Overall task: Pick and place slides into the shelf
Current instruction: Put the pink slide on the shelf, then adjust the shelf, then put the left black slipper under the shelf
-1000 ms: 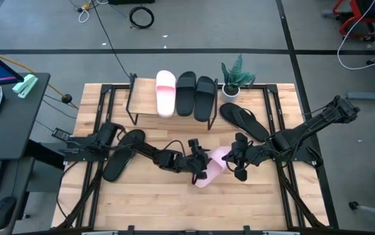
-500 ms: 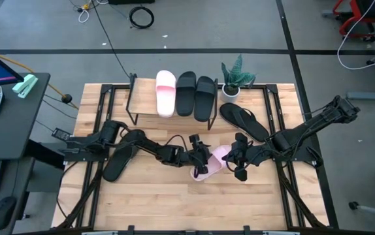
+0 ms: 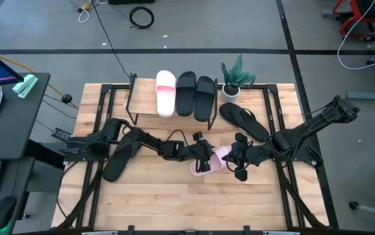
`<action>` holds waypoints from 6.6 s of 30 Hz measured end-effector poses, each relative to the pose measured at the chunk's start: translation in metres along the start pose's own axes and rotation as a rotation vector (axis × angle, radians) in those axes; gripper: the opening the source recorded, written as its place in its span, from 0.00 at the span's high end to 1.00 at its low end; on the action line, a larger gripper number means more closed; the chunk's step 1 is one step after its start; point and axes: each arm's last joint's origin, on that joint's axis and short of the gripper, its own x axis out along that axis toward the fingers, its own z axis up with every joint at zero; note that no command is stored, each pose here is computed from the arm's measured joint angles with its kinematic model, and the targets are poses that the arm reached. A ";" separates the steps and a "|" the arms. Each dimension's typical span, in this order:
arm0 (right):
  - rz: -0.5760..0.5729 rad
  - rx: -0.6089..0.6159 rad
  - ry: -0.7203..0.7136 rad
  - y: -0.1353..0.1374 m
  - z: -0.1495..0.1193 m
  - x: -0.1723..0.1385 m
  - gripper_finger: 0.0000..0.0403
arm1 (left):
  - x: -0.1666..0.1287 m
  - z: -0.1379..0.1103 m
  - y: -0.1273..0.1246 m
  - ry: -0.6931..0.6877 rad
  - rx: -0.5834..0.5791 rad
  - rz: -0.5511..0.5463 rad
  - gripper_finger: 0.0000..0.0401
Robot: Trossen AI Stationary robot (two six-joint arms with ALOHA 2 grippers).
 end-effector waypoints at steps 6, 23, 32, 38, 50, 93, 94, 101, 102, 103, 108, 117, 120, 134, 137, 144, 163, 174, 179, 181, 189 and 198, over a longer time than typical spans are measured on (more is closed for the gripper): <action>0.000 0.000 0.000 0.000 0.000 0.000 0.98 | 0.001 -0.002 0.002 0.016 -0.018 0.001 0.92; -0.025 -0.025 0.045 -0.003 -0.005 0.000 0.98 | -0.112 0.063 -0.021 0.094 -0.223 0.127 0.98; -0.029 -0.028 0.054 -0.003 -0.005 0.000 0.98 | -0.207 0.076 -0.021 0.069 -0.268 0.353 0.98; -0.031 -0.030 0.057 -0.003 -0.006 0.000 0.98 | -0.240 0.082 -0.003 -0.020 -0.229 0.517 0.98; -0.031 -0.028 0.057 -0.003 -0.006 0.000 0.98 | -0.268 0.106 0.100 -0.064 -0.254 0.877 0.98; -0.039 -0.037 0.072 -0.004 -0.007 -0.001 0.97 | -0.194 0.056 0.237 0.493 -0.395 1.172 0.92; -0.039 -0.036 0.072 -0.004 -0.007 -0.001 0.97 | -0.190 0.054 0.239 0.526 -0.400 1.150 0.92; -0.039 -0.036 0.072 -0.004 -0.007 -0.001 0.98 | -0.176 0.042 0.247 0.675 -0.328 1.077 0.90; -0.039 -0.036 0.072 -0.004 -0.007 -0.001 0.98 | -0.175 0.042 0.247 0.680 -0.319 1.076 0.89; -0.039 -0.036 0.072 -0.004 -0.007 -0.001 0.98 | -0.175 0.042 0.247 0.681 -0.315 1.075 0.88; -0.039 -0.036 0.072 -0.004 -0.007 -0.001 0.97 | -0.178 0.043 0.248 0.682 -0.280 1.098 0.77; -0.043 -0.039 0.078 -0.004 -0.008 -0.001 0.97 | -0.182 0.044 0.251 0.694 -0.212 1.131 0.63; -0.043 -0.038 0.077 -0.005 -0.008 -0.001 0.97 | -0.181 0.044 0.248 0.692 -0.201 1.125 0.61; -0.206 0.015 -0.007 -0.012 -0.004 0.001 0.99 | -0.208 0.102 0.206 0.473 -0.177 0.983 0.69; -0.235 -0.006 0.011 -0.015 -0.005 0.008 0.99 | -0.220 0.131 0.190 0.358 -0.200 0.918 0.72; -0.350 -0.057 0.035 -0.037 0.001 0.053 0.99 | -0.252 0.189 0.158 0.179 -0.139 0.758 0.85; -0.445 0.002 0.057 -0.133 0.027 0.067 1.00 | -0.275 0.206 0.121 0.113 -0.042 0.614 0.93; -0.535 -0.002 0.079 -0.165 0.029 0.061 1.00 | -0.275 0.206 0.121 0.112 -0.046 0.615 0.98; -0.477 -0.008 0.085 -0.163 0.029 0.062 1.00 | -0.275 0.206 0.121 0.107 -0.070 0.617 0.93; -0.459 -0.019 0.085 -0.158 0.029 0.063 1.00 | -0.275 0.205 0.121 0.118 -0.069 0.599 0.92; -0.297 -0.101 0.091 -0.101 0.021 0.071 1.00 | -0.272 0.188 0.105 0.341 -0.176 0.258 0.94; -0.423 -0.216 0.095 -0.047 -0.001 0.064 1.00 | -0.277 0.140 0.033 0.705 -0.209 0.272 0.99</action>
